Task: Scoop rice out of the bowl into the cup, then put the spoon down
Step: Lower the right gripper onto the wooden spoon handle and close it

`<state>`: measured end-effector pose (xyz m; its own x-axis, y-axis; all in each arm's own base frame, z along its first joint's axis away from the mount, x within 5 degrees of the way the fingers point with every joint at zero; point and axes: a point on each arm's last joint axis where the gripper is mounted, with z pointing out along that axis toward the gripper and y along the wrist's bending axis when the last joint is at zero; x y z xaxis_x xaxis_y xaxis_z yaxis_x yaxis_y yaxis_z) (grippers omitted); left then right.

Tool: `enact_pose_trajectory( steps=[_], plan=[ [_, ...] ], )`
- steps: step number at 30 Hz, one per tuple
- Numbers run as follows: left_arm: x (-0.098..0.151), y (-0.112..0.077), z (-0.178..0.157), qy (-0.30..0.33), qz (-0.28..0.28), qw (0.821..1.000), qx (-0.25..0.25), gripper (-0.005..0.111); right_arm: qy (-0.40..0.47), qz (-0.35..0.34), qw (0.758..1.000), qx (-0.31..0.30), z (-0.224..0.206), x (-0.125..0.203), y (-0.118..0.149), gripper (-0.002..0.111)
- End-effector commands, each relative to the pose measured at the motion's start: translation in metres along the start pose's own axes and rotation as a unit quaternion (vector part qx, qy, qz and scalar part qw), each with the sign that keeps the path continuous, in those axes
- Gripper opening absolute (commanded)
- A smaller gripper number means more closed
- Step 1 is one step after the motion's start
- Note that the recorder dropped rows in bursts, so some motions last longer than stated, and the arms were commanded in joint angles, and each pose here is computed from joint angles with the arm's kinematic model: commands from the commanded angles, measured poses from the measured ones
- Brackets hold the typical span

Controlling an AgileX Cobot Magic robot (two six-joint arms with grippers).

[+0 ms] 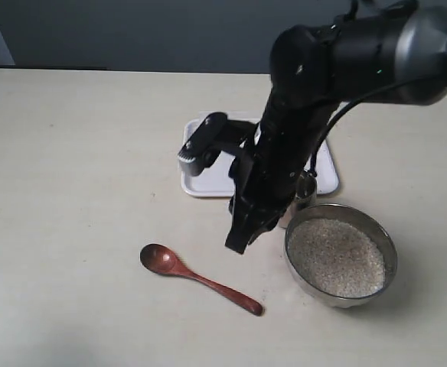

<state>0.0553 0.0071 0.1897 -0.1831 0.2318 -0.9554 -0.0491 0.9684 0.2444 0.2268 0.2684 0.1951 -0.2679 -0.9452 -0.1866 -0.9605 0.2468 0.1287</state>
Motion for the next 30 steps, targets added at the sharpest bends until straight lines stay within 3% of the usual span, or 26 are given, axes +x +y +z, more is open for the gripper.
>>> enact_pose_trajectory(
  steps=[1,12,18,30],
  plan=[
    [-0.002,0.000,-0.001,-0.010,-0.001,1.000,-0.001,0.001,0.037,-0.013,0.999,-0.019,0.024,-0.004,0.008,0.025],
    [-0.002,0.000,-0.001,-0.009,-0.001,1.000,-0.002,0.001,0.068,-0.036,0.996,-0.048,0.038,-0.010,0.033,0.025],
    [-0.002,0.000,-0.001,-0.009,-0.001,1.000,-0.002,0.001,0.074,-0.036,0.995,-0.055,0.039,-0.011,0.041,0.049],
    [-0.002,0.000,-0.001,-0.009,-0.001,1.000,-0.002,0.001,0.096,-0.007,0.993,-0.060,0.067,-0.012,0.038,0.049]
  ],
)
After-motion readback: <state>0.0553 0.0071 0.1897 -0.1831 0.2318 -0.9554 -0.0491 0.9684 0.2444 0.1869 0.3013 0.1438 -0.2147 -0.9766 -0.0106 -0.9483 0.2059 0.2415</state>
